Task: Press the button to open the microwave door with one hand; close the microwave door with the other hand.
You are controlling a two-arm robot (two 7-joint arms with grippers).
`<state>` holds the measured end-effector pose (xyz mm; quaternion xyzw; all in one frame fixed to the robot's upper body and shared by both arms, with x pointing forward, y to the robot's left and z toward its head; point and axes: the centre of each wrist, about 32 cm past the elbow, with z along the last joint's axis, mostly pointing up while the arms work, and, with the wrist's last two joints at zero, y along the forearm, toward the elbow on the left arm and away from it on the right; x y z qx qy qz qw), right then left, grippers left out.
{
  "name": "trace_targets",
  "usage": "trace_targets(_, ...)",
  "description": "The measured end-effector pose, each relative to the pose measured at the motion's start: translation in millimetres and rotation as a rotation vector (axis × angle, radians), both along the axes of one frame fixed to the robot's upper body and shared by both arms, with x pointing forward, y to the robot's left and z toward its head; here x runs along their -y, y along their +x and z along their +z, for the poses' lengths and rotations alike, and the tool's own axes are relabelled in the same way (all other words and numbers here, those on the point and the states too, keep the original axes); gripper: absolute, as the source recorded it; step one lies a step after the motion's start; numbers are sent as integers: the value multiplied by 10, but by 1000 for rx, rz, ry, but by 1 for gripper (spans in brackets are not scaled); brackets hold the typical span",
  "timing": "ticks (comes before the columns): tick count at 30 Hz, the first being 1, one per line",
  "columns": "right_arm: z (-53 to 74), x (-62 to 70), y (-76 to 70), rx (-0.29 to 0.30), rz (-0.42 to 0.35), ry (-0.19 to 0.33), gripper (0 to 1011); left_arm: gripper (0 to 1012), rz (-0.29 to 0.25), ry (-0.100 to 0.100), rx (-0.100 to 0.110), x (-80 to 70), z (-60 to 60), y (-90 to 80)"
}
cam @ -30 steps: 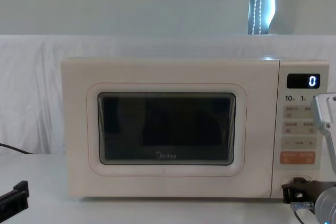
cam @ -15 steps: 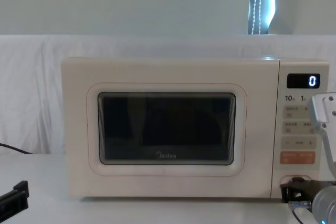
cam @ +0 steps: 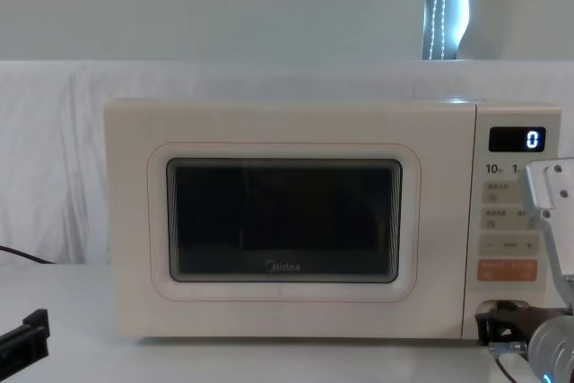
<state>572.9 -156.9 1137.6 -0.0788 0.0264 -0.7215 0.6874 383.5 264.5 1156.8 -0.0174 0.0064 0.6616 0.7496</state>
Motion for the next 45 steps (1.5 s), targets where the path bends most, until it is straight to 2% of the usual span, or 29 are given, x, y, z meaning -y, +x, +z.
trace_targets(14,0,49,138,-12,-16,-15,0,1001,0,0,0,0,0,0)
trace_targets(26,3,257,295,-5,-22,-8,0,1001,0,0,0,0,0,0)
trace_targets(35,4,336,293,0,-8,17,0,1001,0,0,0,0,0,0)
trace_targets(45,56,378,206,10,43,54,0,1001,0,0,0,0,0,0)
